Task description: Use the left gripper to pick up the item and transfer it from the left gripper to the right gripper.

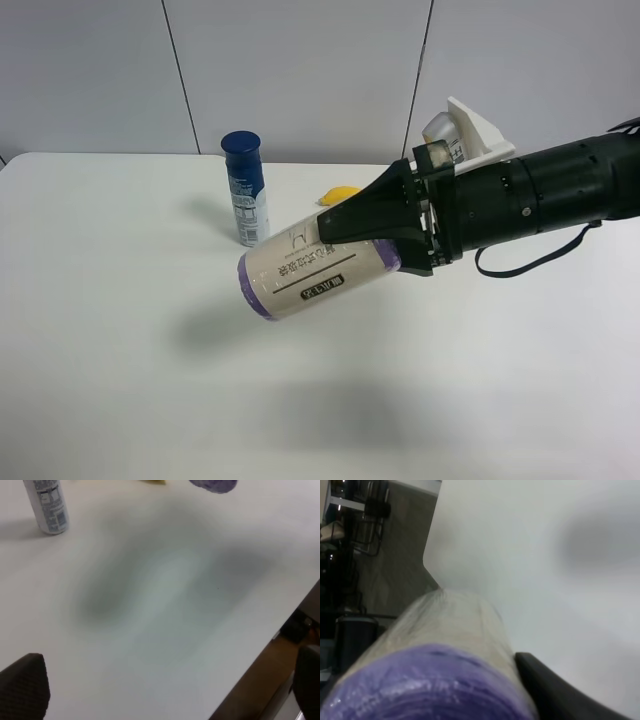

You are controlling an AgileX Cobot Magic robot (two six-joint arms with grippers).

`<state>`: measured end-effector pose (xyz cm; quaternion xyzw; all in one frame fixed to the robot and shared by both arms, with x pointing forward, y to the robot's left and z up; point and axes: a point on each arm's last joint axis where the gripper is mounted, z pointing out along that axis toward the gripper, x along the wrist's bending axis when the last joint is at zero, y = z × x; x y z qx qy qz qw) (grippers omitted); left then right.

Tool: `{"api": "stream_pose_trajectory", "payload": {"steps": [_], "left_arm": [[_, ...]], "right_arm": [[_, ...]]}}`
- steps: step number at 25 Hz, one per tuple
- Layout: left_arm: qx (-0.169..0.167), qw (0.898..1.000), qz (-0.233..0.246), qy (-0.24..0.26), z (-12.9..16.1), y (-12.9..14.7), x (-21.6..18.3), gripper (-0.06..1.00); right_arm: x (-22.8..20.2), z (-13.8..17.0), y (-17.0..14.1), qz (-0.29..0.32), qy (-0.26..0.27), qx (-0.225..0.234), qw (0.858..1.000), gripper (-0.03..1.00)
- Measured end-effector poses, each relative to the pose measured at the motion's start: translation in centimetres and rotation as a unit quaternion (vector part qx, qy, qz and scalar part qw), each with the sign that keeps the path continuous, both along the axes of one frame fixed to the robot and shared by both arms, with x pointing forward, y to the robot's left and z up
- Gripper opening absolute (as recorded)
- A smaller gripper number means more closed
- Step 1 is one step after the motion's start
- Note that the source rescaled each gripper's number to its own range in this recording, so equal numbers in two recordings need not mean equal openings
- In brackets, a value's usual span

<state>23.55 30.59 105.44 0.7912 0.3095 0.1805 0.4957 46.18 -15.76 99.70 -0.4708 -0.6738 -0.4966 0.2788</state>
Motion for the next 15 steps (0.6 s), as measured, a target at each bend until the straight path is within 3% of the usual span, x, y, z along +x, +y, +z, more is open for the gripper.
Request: {"api": "stream_pose_trajectory", "payload": {"steps": [7,11,15], "left_arm": [[0.001,1.0,0.015,-0.002,0.0,0.02,0.02,0.99],[0.0,0.998,0.069,0.0,0.0,-0.05,-0.08,0.99],[0.0,0.989,0.149,0.0,0.0,-0.12,-0.16,0.99]], "right_arm": [[0.0,0.0,0.0,0.0,0.0,0.0,1.0,0.0],[0.0,0.0,0.0,0.0,0.0,0.0,1.0,0.0],[0.0,0.0,0.0,0.0,0.0,0.0,1.0,0.0]]}}
